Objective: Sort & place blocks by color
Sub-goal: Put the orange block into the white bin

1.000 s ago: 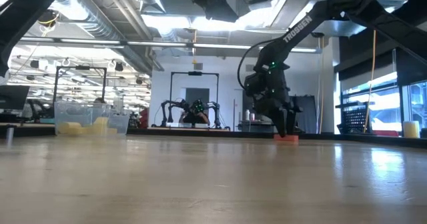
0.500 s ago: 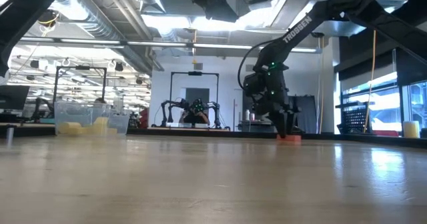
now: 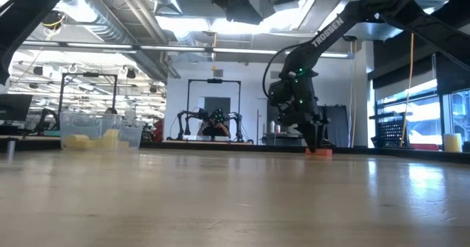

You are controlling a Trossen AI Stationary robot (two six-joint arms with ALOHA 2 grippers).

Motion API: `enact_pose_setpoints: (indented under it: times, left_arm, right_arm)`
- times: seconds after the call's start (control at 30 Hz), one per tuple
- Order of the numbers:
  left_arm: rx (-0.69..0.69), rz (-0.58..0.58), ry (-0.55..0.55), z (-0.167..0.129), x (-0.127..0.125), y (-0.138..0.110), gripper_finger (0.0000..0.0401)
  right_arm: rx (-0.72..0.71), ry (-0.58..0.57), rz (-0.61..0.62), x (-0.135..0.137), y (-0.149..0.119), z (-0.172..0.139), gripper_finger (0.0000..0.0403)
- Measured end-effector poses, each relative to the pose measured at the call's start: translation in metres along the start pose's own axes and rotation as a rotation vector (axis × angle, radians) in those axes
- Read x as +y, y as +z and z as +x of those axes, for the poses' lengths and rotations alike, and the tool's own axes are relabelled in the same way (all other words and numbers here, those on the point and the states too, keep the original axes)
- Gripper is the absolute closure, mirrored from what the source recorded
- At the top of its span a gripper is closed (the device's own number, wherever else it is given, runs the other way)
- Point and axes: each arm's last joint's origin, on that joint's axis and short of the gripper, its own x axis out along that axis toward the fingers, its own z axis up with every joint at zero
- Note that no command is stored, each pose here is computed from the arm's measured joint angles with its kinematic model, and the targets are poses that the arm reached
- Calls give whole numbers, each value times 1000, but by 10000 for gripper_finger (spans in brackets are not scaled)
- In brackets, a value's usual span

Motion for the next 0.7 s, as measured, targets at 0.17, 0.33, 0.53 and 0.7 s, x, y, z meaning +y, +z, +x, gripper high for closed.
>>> enact_pose_setpoints:
  times: [0.17,0.33,0.53,0.7]
  left_arm:
    - [0,2,0,0,0,0,231]
    - [3,25,-1,0,0,0,231]
    - [15,22,-6,0,0,-2,231]
    - [61,3,-18,-1,0,-7,231]
  right_arm:
    - [28,9,-7,0,-1,-13,286]
    - [74,12,-35,-1,-5,-33,286]
    - [157,13,-71,3,-14,-55,286]
    - [128,11,-83,8,-23,-72,286]
